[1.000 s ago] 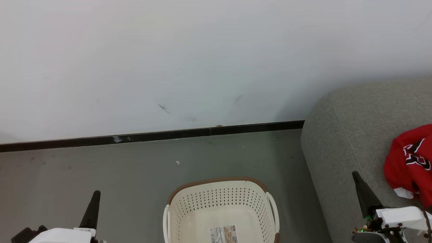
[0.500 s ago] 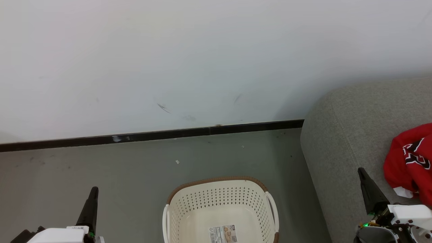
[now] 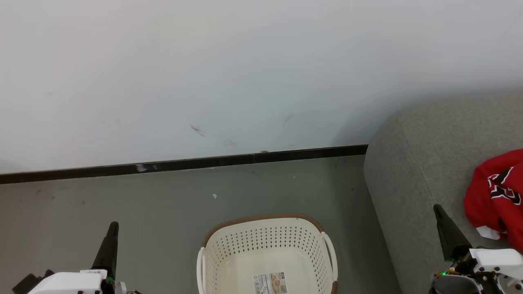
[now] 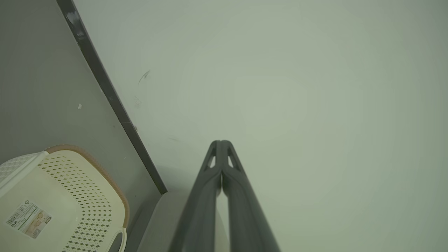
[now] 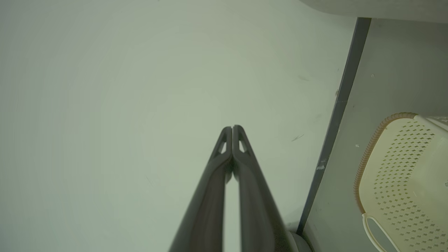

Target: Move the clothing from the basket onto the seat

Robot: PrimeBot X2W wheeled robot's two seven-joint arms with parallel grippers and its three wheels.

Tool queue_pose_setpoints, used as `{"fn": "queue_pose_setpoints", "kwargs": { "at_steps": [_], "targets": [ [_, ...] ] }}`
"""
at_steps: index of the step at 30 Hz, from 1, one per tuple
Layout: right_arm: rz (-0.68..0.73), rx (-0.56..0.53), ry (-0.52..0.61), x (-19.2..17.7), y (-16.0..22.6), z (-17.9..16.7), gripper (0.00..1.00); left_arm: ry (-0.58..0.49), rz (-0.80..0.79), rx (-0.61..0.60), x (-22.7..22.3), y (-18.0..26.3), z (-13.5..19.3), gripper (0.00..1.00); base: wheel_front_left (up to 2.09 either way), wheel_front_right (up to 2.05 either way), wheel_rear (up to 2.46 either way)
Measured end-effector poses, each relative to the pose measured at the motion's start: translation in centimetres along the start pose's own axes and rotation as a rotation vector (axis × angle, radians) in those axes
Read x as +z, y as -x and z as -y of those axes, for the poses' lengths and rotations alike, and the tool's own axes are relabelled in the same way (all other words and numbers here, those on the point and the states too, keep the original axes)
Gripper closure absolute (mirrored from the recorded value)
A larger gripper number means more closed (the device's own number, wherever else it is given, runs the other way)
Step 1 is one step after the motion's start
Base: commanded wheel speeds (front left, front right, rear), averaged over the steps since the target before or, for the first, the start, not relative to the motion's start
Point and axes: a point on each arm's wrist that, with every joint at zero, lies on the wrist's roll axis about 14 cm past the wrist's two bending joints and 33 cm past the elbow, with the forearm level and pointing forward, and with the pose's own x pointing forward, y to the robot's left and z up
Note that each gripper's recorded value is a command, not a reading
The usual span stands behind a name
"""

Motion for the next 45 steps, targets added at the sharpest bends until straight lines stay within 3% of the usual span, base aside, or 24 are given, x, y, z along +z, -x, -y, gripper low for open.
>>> {"fn": "queue_pose_setpoints", "kwargs": {
  "at_steps": [45],
  "targets": [
    [0.004, -0.002, 0.0, 0.12, 0.01, 0.05, 1.0, 0.002, 0.003, 0.014, 0.1, 0.08, -0.47, 1.0, 0.0, 0.0, 0.0]
  ]
}}
